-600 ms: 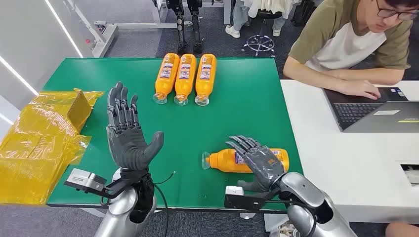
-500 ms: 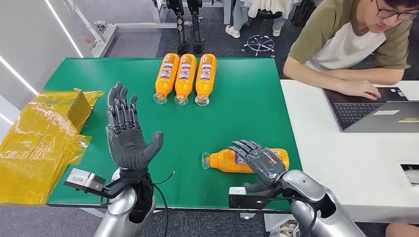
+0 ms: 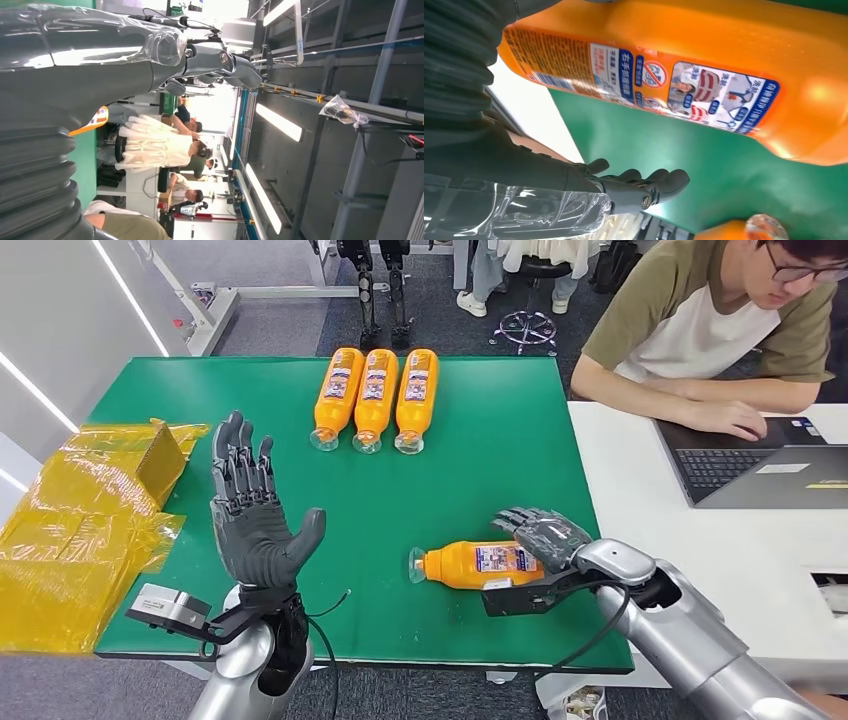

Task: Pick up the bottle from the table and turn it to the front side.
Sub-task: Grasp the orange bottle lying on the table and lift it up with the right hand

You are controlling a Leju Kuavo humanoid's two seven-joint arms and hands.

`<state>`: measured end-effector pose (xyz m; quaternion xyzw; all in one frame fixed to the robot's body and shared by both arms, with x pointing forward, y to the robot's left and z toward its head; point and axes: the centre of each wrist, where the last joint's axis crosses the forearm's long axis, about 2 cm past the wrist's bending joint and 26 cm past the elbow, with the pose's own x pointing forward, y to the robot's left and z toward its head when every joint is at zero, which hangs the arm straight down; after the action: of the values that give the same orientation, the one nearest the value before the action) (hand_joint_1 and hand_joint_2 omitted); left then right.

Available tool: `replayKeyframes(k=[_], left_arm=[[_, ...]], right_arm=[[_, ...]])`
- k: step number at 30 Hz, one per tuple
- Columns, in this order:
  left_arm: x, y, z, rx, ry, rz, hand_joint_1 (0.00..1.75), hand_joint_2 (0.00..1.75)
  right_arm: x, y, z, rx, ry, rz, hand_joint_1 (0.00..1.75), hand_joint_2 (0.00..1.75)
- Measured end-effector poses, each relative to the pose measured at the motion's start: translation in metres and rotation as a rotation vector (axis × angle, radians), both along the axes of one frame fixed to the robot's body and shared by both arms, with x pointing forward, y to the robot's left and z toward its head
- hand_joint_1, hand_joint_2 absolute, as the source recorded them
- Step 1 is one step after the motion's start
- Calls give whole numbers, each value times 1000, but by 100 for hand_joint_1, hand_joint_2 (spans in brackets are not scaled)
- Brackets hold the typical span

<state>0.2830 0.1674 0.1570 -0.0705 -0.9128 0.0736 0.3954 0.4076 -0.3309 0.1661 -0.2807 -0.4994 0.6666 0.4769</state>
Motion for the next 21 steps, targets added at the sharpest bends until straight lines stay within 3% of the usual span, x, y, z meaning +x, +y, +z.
replayKeyframes(k=[7,21], left_arm=[[2,0,3,-3,-7,2,0,175],[4,0,5,-10,-8,21,0,175]], right_arm=[[14,-13,-1,-37,64,-52,0,175],[19,-18,-16,-80,185,-89,0,175]])
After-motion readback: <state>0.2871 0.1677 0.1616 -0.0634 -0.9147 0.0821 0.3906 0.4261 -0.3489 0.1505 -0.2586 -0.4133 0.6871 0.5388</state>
